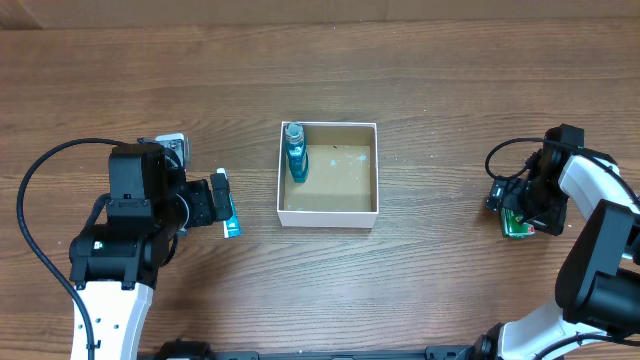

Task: Pack container
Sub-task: 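Move the right gripper to the green Dettol soap and grasp it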

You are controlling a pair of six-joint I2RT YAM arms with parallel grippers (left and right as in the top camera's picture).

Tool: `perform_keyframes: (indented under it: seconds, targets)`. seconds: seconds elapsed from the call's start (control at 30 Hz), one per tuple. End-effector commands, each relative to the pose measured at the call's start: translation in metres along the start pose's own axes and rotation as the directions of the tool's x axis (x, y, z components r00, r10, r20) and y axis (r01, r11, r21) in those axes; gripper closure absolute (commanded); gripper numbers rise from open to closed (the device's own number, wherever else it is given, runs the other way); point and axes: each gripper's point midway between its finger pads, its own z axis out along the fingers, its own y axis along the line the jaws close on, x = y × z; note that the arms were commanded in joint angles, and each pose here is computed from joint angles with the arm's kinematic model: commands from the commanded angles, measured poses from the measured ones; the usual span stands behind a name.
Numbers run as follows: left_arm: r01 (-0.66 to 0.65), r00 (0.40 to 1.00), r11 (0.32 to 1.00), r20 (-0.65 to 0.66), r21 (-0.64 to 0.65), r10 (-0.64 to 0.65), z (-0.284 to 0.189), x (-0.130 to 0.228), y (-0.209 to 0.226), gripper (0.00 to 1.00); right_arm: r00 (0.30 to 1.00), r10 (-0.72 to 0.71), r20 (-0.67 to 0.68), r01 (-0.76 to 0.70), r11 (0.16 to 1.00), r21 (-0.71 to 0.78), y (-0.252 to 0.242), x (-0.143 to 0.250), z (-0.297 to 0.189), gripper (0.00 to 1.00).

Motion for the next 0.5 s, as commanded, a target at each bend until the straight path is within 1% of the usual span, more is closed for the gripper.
perform_keyframes:
  seconds: [0.0, 0.13, 0.2, 0.27, 0.33, 0.47]
  targets:
    - [-0.017, 0.999, 1.000, 0.026, -0.017, 0.018, -0.0058, -0.0091, 0.0032, 0.00, 1.000, -0.008, -0.012, 0.008, 1.000, -0.009, 0.0018, 0.0037, 0.0006, 0.07]
    - [-0.017, 1.000, 1.000, 0.025, -0.017, 0.018, -0.0058, -0.0088, 0.0033, 0.00, 0.999, -0.009, -0.038, 0.009, 1.000, -0.006, 0.0013, 0.0100, 0.0004, 0.15]
    - [-0.017, 1.000, 1.000, 0.025, -0.017, 0.018, -0.0058, -0.0088, 0.0033, 0.00, 0.999, -0.009, -0.042, 0.009, 1.000, -0.006, 0.0012, 0.0110, 0.0004, 0.21]
    - [-0.017, 1.000, 1.000, 0.025, -0.017, 0.018, -0.0058, -0.0088, 0.0033, 0.00, 0.999, -0.009, -0.042, 0.009, 1.000, -0.006, 0.0012, 0.0110, 0.0004, 0.31]
    - [-0.017, 1.000, 1.000, 0.024, -0.017, 0.018, -0.0058, -0.0086, 0.0033, 0.00, 0.999, -0.009, -0.041, 0.009, 1.000, -0.006, 0.0012, 0.0109, 0.0004, 0.38]
    - [-0.017, 1.000, 1.000, 0.023, -0.017, 0.018, -0.0058, -0.0085, 0.0033, 0.00, 0.999, -0.009, -0.037, 0.009, 1.000, -0.006, 0.0013, 0.0096, 0.0004, 0.41]
